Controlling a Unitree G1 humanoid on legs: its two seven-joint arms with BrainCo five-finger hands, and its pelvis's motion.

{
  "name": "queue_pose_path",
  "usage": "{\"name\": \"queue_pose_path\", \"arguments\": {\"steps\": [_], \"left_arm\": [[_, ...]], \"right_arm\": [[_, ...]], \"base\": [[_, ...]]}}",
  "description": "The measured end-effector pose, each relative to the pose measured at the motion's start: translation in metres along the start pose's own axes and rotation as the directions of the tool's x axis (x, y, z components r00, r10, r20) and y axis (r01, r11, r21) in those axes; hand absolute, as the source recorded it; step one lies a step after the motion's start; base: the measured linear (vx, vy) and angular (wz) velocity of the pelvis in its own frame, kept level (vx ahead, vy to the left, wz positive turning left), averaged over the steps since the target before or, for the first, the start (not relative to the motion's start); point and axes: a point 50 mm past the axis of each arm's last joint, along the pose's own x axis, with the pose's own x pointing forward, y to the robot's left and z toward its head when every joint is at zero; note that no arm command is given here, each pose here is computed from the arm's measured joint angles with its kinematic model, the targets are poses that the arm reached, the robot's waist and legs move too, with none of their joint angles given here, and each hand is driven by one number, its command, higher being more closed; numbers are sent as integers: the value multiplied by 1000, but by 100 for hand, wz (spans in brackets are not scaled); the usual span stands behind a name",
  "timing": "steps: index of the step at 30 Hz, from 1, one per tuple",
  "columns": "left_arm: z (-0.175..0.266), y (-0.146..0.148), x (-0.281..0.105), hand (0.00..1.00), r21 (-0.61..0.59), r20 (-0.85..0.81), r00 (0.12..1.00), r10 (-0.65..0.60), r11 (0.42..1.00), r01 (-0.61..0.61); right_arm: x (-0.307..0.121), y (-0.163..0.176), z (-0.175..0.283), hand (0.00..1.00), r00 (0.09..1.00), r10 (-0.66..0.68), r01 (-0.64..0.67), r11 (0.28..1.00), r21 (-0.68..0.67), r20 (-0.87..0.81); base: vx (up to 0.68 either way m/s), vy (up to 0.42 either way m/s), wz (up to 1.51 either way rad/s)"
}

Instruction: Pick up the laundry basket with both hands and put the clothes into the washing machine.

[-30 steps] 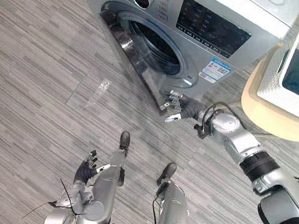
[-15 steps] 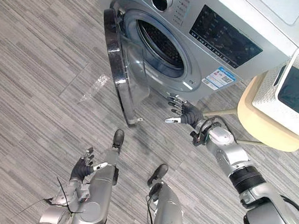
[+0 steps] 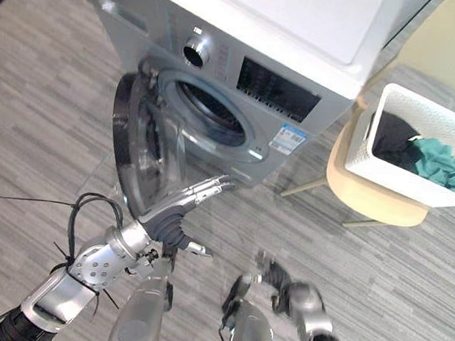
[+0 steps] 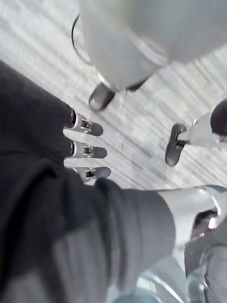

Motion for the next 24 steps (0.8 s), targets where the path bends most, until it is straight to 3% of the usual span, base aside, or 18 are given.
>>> {"name": "queue_pose_path", "arguments": {"steps": [3,6,8,9,11,16,19,24], "left_arm": [[-35,-19,15,0,-342,-84,996,-24,940,-6],[-85,-22,29,0,-458,-268,962,-60,886,-72],[-111,-1,34,0,-429,-384,924,4,884,-183],[-127,26,38,0,-376,-456,886,84,884,-277],[-148,92,38,0,-246,-567,768,297,829,-503],[-150,188,28,0,-55,-653,531,541,665,-745],[-139,213,27,0,-37,-632,468,617,580,-814],[-127,235,24,0,-17,-600,425,678,521,-853]], "right_arm": [[3,-1,1,0,1000,-23,23,999,40,-3],[7,-5,23,0,997,-53,51,998,40,57],[8,-8,33,0,993,-85,81,996,42,87],[8,-8,39,0,989,-96,92,995,41,111],[8,-7,50,0,981,-113,105,993,58,158],[14,6,67,0,971,-106,85,991,104,214],[14,15,77,0,954,-113,67,983,171,278],[6,23,91,0,915,-99,22,980,197,390]], "base": [[-44,-8,-33],[-72,-13,-40],[-52,-22,-26],[-21,-20,-19],[-41,-4,-13],[26,10,-5],[85,17,10],[56,-1,-2]]}}
